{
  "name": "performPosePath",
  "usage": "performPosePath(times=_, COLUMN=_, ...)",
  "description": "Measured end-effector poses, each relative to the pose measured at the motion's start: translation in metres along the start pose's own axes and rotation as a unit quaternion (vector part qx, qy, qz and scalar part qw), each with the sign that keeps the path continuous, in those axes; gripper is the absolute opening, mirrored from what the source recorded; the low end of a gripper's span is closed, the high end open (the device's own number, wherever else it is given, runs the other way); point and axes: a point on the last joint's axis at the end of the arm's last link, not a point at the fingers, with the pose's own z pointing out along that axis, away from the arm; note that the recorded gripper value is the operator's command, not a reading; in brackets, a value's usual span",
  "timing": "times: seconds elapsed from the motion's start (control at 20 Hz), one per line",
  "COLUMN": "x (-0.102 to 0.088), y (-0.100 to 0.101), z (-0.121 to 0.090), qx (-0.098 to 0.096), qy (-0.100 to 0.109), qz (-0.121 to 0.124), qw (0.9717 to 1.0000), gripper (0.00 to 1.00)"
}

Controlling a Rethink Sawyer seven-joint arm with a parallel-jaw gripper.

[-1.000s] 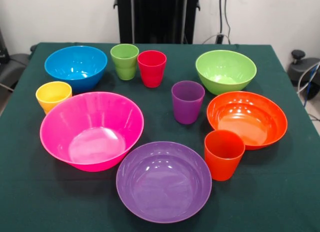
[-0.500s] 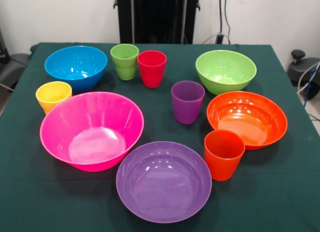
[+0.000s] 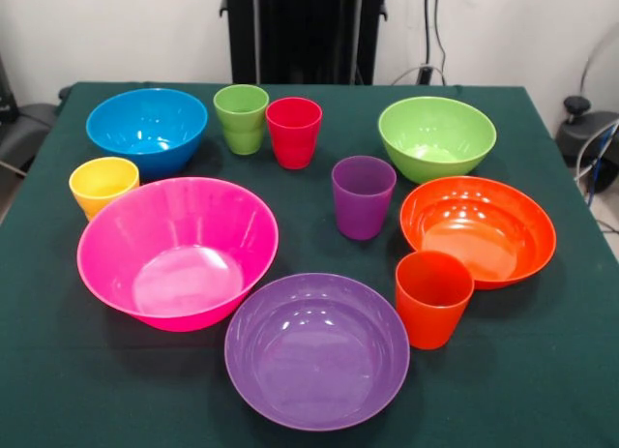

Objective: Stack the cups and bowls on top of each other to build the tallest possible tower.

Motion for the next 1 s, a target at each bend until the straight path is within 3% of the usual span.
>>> performPosePath(times=0.4, x=0.005, y=-0.008, z=0.050, qx=0.005, qy=0.007, qz=0.007, qw=0.9999, gripper=1.00)
performPosePath(times=1.0, x=0.015, y=-0.012, z=0.090, qx=0.010, qy=0.024, qz=0.007, qw=0.9996, gripper=1.00)
